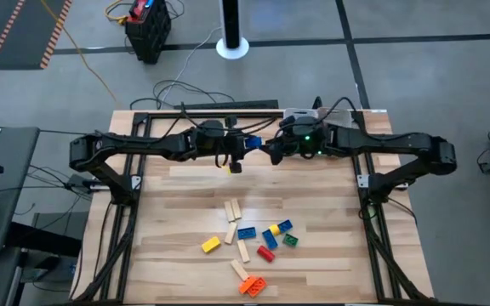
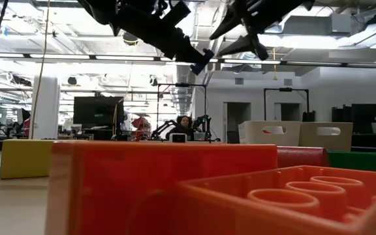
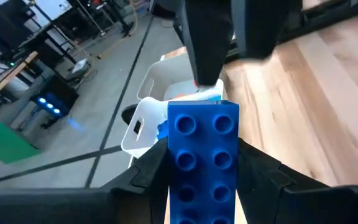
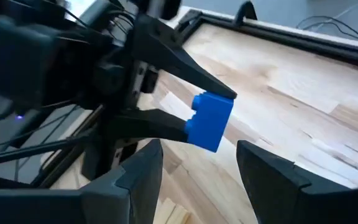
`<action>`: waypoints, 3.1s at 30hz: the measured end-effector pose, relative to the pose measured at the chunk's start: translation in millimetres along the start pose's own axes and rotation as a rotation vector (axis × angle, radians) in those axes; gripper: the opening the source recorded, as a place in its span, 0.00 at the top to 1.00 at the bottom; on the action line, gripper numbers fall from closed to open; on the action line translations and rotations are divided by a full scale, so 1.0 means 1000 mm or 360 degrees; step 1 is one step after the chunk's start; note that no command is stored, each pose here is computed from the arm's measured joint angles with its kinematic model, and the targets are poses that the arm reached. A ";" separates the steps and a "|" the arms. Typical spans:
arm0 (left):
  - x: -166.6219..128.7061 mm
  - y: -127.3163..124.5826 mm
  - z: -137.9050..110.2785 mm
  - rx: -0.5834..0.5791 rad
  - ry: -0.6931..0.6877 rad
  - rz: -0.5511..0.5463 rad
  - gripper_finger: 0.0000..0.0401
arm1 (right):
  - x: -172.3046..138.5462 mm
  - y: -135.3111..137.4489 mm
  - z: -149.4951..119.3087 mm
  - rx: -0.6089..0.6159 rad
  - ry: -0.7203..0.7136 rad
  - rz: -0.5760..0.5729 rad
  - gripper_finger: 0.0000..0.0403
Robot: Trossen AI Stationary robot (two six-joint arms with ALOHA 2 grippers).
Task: Sort blocks by size
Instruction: Put the large blue game piece into the white bin
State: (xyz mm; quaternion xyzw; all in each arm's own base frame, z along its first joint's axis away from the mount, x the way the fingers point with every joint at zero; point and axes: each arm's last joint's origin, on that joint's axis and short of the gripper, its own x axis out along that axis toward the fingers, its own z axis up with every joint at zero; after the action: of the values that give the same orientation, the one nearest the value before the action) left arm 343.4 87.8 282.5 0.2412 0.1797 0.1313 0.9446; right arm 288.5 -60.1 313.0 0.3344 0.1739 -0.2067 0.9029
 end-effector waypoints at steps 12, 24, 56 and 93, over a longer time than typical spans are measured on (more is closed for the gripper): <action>-0.001 0.001 -0.003 0.0207 0.0167 0.0047 0.65 | 0.035 0.011 0.012 -0.0088 0.0065 -0.0148 0.42; -0.004 0.011 0.008 0.0119 0.0214 0.0171 0.65 | 0.040 0.007 0.021 -0.0084 -0.0018 -0.0280 0.42; -0.013 0.011 0.024 -0.0016 0.0052 0.0217 0.65 | 0.040 0.002 0.039 -0.0106 -0.0049 -0.0034 0.42; -0.018 -0.018 0.017 -0.0808 0.0328 0.0255 0.34 | 0.023 -0.058 0.024 -0.0458 0.0627 -0.0541 0.66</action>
State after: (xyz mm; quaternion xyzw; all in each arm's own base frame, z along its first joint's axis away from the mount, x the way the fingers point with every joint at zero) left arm 336.7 59.0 292.2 -0.0043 0.2166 0.2701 0.9381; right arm 284.0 -121.9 289.2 0.2026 0.4267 -0.2592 0.8424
